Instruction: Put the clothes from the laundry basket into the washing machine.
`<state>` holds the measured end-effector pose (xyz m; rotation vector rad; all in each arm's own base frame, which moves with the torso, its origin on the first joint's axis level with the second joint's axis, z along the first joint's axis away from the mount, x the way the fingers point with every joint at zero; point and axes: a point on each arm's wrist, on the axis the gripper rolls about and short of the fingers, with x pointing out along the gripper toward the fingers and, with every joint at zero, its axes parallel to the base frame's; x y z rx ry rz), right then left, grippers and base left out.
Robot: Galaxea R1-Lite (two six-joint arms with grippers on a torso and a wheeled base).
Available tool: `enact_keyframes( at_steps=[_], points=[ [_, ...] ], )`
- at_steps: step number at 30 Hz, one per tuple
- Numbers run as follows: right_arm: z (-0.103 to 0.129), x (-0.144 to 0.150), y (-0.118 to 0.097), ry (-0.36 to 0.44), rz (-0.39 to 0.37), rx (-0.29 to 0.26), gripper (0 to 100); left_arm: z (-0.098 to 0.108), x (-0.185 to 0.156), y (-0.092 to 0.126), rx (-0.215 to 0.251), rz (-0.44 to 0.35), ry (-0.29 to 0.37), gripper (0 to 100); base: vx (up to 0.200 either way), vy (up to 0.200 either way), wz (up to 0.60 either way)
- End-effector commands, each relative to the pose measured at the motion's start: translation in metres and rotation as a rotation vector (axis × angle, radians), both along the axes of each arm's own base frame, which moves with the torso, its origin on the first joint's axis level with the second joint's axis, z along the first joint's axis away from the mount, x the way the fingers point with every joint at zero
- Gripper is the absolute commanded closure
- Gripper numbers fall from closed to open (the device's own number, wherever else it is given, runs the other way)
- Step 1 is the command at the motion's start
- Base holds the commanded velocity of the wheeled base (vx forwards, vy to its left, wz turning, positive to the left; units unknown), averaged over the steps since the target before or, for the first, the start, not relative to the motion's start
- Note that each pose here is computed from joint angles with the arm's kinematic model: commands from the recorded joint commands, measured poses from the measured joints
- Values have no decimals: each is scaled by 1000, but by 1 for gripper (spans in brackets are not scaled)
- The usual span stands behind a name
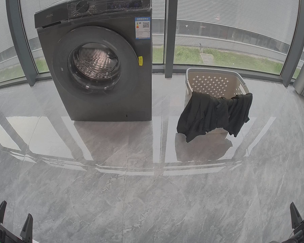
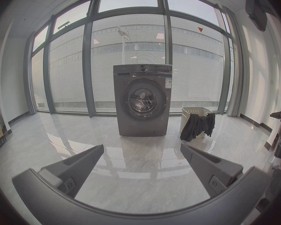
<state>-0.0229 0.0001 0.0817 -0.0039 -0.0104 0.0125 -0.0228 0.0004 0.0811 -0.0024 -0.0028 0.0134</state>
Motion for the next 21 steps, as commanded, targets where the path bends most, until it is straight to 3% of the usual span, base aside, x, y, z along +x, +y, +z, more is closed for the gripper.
enact_keyframes(
  at_steps=[1, 12, 21],
  points=[
    [-5, 0, 0, 1, 1, -1, 0, -5, 0, 0, 18, -3, 0, 0, 0, 0, 0],
    [-5, 0, 0, 1, 0, -1, 0, -5, 0, 0, 10, -7, -2, 0, 0, 0, 0],
    [-5, 0, 0, 1, 3, -1, 0, -5, 0, 0, -4, -9, -2, 0, 200, 0, 0]
  ],
)
